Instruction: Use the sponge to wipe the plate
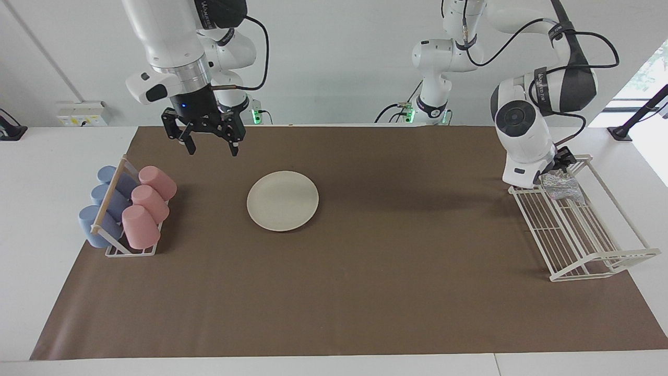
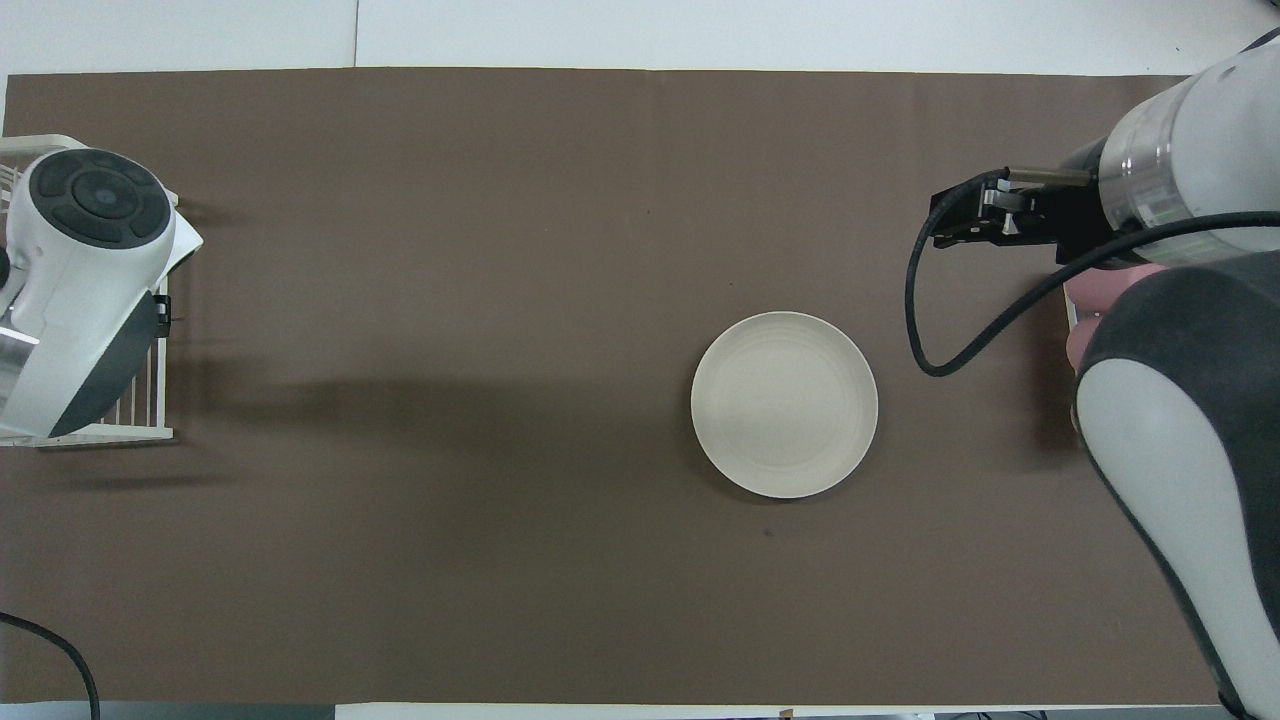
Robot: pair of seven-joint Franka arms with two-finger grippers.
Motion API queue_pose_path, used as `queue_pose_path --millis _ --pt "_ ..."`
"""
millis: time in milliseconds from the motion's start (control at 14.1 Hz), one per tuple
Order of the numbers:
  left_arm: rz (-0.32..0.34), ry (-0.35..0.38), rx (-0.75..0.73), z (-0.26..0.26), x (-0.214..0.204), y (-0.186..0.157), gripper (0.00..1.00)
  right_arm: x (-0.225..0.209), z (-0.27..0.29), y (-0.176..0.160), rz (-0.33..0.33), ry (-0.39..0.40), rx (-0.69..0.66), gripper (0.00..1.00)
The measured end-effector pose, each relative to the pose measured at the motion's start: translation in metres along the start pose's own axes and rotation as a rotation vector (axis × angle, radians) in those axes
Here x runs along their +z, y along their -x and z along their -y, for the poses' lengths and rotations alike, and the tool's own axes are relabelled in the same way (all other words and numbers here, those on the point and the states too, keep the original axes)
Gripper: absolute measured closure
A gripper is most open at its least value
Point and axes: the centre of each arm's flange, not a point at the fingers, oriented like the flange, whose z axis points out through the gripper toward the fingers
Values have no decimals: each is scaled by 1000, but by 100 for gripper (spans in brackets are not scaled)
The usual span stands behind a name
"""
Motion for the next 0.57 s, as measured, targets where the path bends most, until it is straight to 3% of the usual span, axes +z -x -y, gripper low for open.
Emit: queue_pose_path --millis 141,565 --pt "-28 -76 5 -13 12 4 0 0 10 9 25 13 132 0" --pt "-53 -86 -26 -16 21 5 0 3 66 51 64 46 393 0"
